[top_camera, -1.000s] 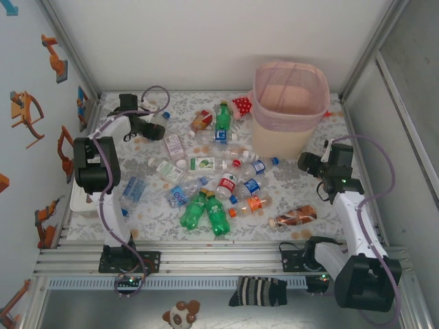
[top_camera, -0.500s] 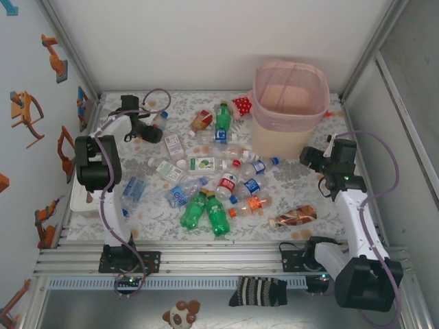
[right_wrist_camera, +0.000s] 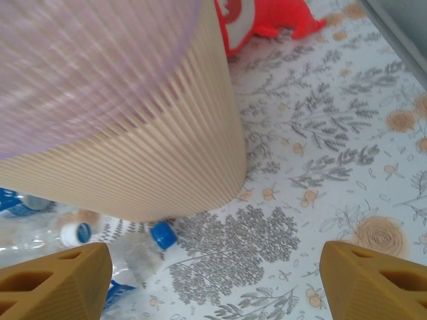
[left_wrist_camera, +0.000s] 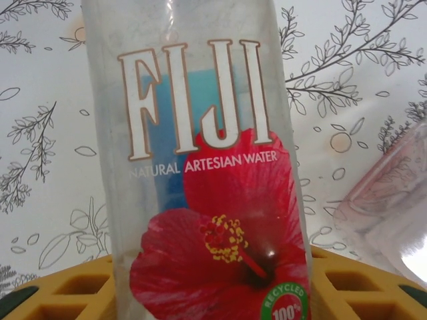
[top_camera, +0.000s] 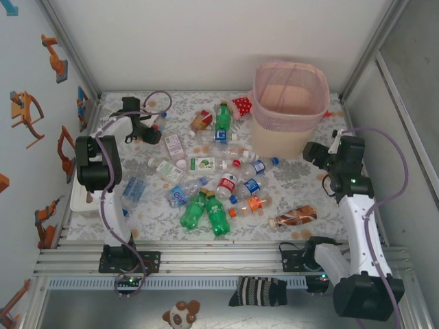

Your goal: Put the plastic bottles in the bin

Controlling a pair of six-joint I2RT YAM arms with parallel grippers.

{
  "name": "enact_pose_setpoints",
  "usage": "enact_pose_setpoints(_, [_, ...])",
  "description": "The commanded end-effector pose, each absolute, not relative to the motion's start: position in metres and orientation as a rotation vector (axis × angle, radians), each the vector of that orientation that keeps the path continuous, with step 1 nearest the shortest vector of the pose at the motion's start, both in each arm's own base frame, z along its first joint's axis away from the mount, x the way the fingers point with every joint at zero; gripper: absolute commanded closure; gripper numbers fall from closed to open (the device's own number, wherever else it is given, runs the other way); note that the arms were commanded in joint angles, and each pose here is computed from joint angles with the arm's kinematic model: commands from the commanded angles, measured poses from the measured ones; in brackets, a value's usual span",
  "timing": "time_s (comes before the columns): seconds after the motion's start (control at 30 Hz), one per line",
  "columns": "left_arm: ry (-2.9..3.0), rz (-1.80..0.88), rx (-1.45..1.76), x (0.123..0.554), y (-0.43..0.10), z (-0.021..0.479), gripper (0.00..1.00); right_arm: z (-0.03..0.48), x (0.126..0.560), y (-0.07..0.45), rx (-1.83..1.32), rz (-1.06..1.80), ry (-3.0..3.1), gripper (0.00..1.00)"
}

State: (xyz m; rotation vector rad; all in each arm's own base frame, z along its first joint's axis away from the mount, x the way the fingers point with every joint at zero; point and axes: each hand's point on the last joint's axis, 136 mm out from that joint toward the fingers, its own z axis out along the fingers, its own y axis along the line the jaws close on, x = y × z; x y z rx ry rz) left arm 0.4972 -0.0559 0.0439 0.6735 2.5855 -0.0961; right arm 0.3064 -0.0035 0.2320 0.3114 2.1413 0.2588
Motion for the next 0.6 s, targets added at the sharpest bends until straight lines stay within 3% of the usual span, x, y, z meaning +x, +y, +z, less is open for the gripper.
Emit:
enact_pose_setpoints(0.0, [2.463, -0.144, 0.589, 0.503, -0.06, 0.097, 0.5, 0.266, 0.299, 0.007, 0.262, 0.329, 2.08, 0.2])
enact_pose_setpoints(0.27, [2.232, -0.354, 0.412, 0.489, -0.071, 0.184, 0.53, 0.324, 0.286, 0.046, 0.07, 0.547, 1.938, 0.2])
enact_pose_setpoints(0.57, [1.882, -0.7, 0.456, 0.434, -0.124, 0.288, 0.55, 0.4, 0.269, 0.1, -0.218, 0.854, 1.674, 0.23])
